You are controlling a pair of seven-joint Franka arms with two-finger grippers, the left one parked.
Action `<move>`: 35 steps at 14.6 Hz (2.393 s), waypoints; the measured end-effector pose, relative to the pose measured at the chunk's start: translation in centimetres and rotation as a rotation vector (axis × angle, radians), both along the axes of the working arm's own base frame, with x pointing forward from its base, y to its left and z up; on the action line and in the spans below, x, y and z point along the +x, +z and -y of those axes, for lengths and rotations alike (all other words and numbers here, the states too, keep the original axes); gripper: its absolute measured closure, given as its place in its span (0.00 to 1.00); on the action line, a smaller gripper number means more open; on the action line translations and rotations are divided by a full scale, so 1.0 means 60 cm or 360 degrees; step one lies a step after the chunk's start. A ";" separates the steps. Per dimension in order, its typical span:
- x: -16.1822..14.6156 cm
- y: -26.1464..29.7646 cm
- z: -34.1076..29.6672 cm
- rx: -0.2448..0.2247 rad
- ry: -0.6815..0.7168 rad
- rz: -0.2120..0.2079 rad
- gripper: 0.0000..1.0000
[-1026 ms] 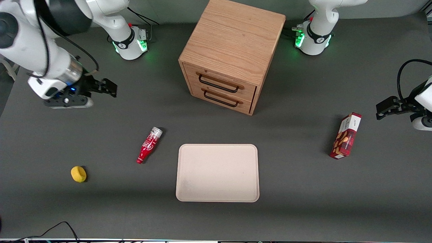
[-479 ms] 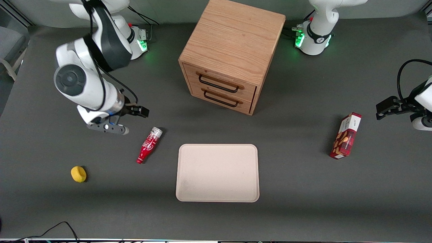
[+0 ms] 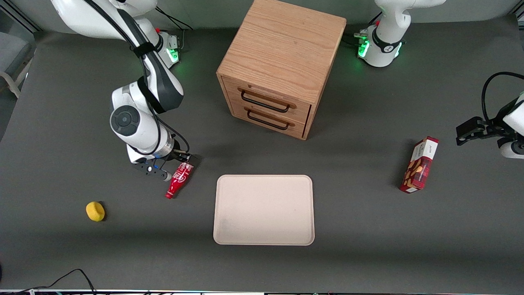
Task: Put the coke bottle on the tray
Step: 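Lower the right gripper over the bottle and close it around the body, then lift the bottle with the right gripper and carry it over the cream tray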
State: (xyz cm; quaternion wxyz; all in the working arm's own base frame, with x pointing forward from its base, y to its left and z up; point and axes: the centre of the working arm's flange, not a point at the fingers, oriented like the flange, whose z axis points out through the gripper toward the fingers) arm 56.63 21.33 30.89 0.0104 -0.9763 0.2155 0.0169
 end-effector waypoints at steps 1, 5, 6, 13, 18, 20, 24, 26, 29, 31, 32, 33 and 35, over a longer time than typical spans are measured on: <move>-0.004 -0.021 0.003 -0.0001 -0.0025 0.0014 0.00; 0.000 -0.099 0.021 0.0007 -0.0152 0.0053 0.00; 0.004 -0.117 0.027 0.0012 -0.0172 0.0064 0.00; 0.011 -0.207 0.061 -0.0004 -0.0247 0.0068 0.00; 0.011 -0.212 0.062 -0.0025 -0.0227 0.0073 0.19; 0.011 -0.211 0.062 -0.0048 -0.0195 0.0084 0.41; 0.013 -0.205 0.060 -0.0063 -0.0175 0.0087 0.46; 0.019 -0.171 0.060 -0.0087 -0.0172 0.0059 0.46; 0.025 -0.035 0.061 -0.0125 -0.0171 0.0042 0.46; 0.016 0.089 0.064 -0.0159 -0.0156 0.0011 0.46; 0.011 0.151 0.067 -0.0176 -0.0137 -0.0009 0.46; 0.005 0.210 0.071 -0.0194 -0.0108 -0.0041 0.46; 0.002 0.314 0.073 -0.0197 -0.0027 -0.0098 0.46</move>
